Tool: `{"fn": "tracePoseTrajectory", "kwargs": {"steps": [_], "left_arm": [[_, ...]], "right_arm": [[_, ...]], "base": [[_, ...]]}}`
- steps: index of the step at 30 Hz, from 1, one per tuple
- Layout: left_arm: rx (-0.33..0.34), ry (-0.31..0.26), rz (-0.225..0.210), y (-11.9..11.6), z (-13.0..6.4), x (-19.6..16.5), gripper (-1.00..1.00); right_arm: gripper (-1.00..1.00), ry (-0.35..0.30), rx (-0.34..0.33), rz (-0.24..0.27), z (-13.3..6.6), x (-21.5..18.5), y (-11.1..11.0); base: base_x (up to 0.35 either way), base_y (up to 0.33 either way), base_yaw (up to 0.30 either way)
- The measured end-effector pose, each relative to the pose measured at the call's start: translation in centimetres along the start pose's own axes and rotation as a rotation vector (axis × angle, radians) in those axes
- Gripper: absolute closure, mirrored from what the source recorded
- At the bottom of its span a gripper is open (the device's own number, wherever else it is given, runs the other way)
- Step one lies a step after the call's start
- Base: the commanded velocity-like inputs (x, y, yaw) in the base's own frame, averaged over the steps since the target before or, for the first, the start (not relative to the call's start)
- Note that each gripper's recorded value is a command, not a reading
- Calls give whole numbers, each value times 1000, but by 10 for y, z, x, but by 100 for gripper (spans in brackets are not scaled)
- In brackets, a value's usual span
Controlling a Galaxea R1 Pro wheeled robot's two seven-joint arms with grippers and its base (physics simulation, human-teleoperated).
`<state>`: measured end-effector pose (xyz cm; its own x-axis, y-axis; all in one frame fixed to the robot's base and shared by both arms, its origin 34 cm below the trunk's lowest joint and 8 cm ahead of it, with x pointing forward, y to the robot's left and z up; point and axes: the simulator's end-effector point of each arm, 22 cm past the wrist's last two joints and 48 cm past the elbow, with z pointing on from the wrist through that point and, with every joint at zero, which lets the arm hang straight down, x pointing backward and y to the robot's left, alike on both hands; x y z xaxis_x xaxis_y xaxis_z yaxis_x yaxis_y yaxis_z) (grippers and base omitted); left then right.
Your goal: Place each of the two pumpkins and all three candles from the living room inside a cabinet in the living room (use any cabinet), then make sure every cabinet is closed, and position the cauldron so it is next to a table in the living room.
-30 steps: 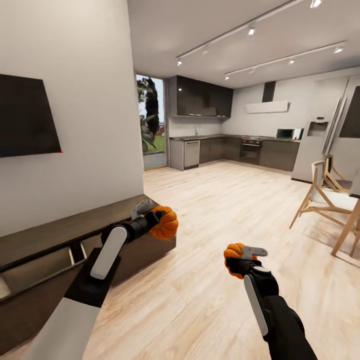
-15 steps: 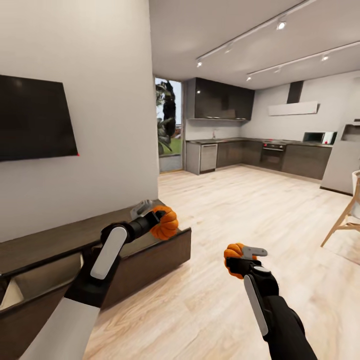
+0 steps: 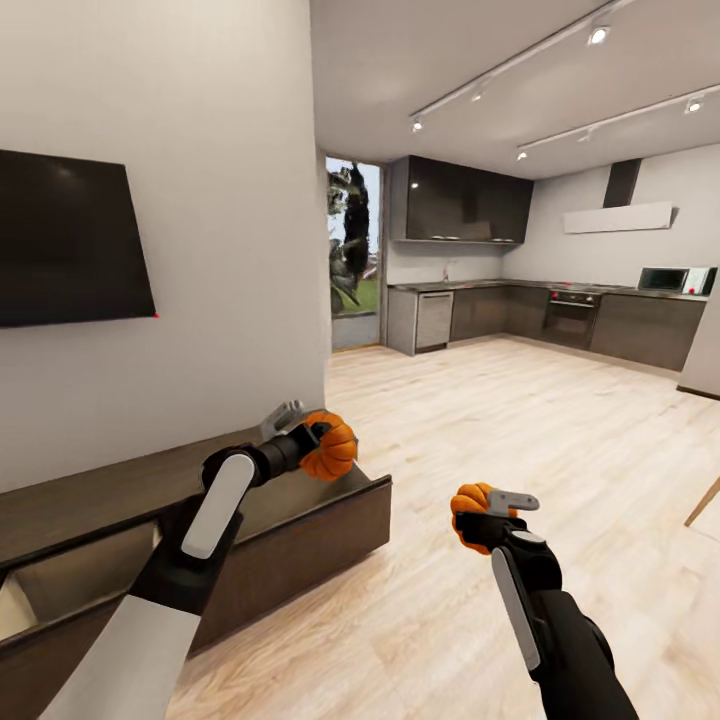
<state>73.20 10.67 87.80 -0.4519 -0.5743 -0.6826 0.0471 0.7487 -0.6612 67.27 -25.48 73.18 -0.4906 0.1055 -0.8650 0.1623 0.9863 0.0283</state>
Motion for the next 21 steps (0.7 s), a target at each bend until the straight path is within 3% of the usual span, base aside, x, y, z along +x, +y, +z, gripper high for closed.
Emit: {"fn": "tracePoseTrajectory", "kwargs": {"steps": [11,21], "left_arm": [[-3,-1,1,1,0,0,100],[0,-2,-3,1,0,-1,100]], "right_arm": [[100,0,-4,-1,0,0,3],[100,-2,-1,-2,0,0,2]], "base": [[298,-12,10],[26,0,31]]}}
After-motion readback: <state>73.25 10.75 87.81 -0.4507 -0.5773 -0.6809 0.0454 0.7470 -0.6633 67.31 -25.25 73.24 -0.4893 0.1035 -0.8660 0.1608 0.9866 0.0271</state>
